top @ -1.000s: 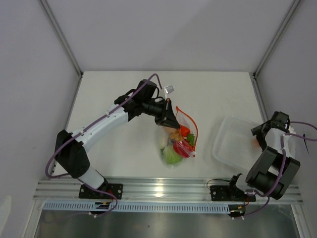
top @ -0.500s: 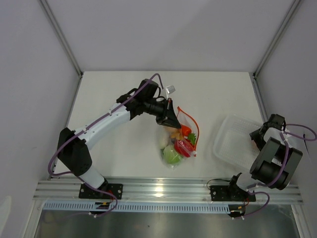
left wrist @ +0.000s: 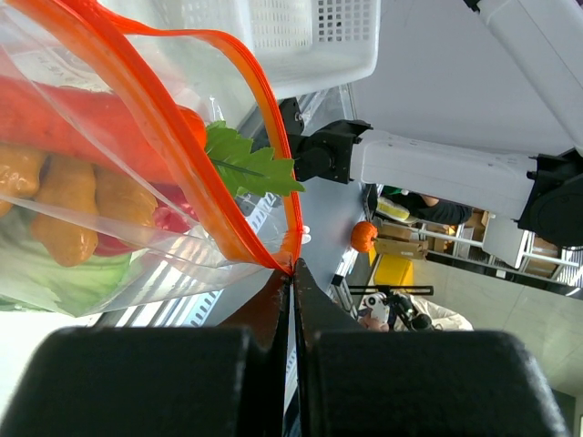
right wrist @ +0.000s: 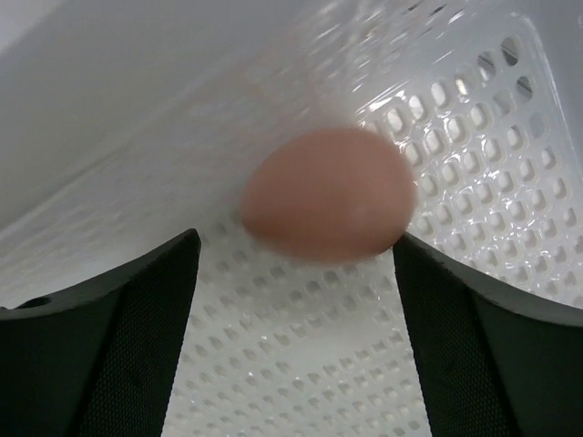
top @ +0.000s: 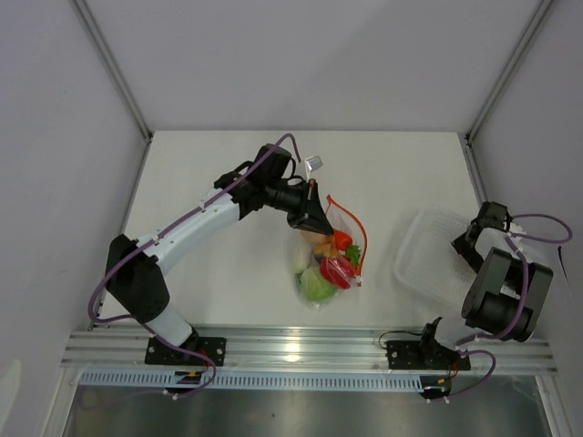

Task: Place the food in the zip-top bag and seal the zipper
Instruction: Pick up the fake vegetable from the bin.

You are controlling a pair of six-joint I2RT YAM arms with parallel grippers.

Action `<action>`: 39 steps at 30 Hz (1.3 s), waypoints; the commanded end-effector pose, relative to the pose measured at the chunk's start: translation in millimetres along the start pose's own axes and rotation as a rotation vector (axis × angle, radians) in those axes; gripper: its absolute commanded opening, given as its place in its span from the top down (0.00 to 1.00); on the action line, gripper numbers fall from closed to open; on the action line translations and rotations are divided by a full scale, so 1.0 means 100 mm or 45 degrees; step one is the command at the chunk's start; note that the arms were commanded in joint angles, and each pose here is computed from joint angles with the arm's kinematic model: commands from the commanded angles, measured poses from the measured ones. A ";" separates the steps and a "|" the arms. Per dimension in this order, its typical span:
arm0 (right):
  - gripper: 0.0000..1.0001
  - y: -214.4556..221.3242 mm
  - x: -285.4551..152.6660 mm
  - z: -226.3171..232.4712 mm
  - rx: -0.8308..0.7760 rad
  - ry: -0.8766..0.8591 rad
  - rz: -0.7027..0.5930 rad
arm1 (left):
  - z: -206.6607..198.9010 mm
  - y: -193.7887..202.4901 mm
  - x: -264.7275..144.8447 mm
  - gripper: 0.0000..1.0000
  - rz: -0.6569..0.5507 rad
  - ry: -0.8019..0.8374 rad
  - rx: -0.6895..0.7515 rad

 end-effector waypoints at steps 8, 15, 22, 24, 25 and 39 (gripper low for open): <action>0.06 -0.15 -0.02 0.18 -0.205 0.213 -0.093 | -0.13 0.01 -0.03 0.99 0.031 0.054 0.066; 0.06 -0.09 -0.15 0.32 -0.291 0.245 -0.148 | -0.12 0.00 -0.01 0.99 0.043 0.061 0.067; 0.06 -0.17 -0.19 0.30 -0.303 0.275 -0.172 | -0.11 0.02 0.00 0.99 0.057 0.064 0.067; 0.06 -0.16 -0.19 0.30 -0.349 0.262 -0.176 | -0.11 0.01 -0.01 0.99 0.056 0.065 0.069; 0.01 -0.17 -0.20 0.30 -0.362 0.250 -0.189 | -0.12 0.01 -0.01 0.99 0.058 0.067 0.071; 0.01 -0.23 -0.11 0.27 -0.466 0.085 -0.241 | -0.14 -0.01 0.00 0.99 0.072 0.067 0.066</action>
Point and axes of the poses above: each gripper's point midway between its finger pads, its own x axis out along the fingers, its own z axis along the line the jaws close on, y = z × x, the point moved 7 cm from there along -x, back along the fingers, and after that the axes turned 13 degrees about -x, right-handed, at the moved point
